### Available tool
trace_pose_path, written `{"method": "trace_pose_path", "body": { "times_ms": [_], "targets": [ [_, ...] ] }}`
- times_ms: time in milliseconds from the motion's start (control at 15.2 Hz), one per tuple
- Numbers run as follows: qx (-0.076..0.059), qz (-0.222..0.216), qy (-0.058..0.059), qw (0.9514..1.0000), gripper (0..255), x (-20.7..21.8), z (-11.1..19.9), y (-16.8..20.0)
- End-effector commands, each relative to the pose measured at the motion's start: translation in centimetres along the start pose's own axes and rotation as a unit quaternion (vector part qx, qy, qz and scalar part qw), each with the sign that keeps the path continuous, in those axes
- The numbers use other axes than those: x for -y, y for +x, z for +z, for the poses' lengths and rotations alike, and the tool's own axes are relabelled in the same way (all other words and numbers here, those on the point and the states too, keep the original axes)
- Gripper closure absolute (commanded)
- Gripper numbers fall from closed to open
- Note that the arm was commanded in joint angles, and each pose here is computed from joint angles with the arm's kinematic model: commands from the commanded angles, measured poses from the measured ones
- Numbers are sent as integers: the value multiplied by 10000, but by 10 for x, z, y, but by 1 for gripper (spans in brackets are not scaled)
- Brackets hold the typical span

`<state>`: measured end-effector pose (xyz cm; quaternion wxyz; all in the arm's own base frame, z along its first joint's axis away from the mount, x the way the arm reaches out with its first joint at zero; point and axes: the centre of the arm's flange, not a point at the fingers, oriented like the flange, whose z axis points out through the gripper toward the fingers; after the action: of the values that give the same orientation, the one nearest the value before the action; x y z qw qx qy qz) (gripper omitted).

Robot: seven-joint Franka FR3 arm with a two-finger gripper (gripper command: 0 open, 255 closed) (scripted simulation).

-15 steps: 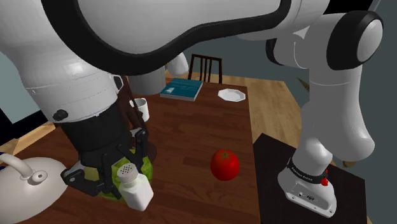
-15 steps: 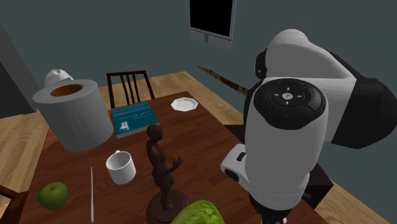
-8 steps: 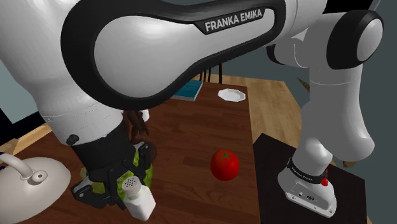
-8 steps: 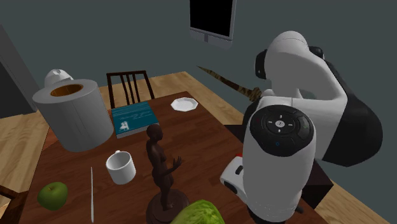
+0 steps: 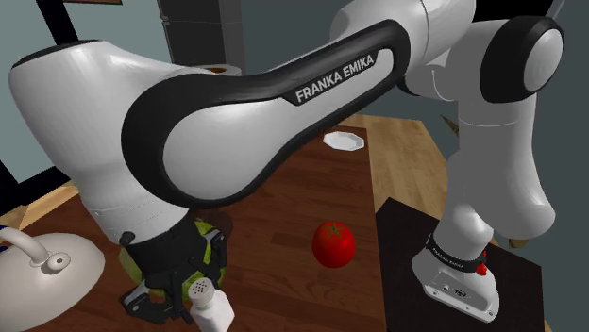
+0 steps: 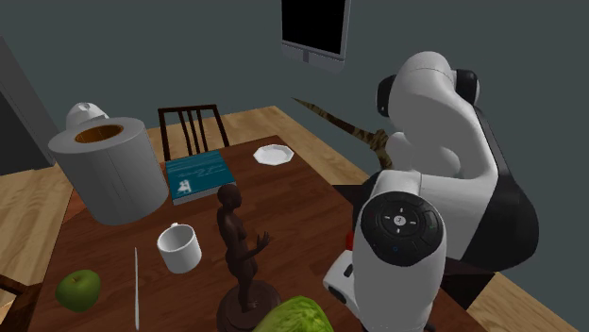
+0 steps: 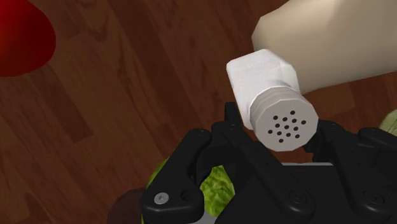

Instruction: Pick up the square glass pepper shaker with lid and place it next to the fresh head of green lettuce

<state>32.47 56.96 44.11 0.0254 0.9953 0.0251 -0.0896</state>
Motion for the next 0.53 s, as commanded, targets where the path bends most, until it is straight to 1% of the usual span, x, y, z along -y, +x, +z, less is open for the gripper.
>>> {"method": "trace_pose_path", "body": {
  "times_ms": [0, 462],
  "targets": [
    [-1, 1, 2, 10000, 255, 1, 10, 2],
    [-1, 1, 2, 10000, 255, 3, 46, 8]
  ]
}}
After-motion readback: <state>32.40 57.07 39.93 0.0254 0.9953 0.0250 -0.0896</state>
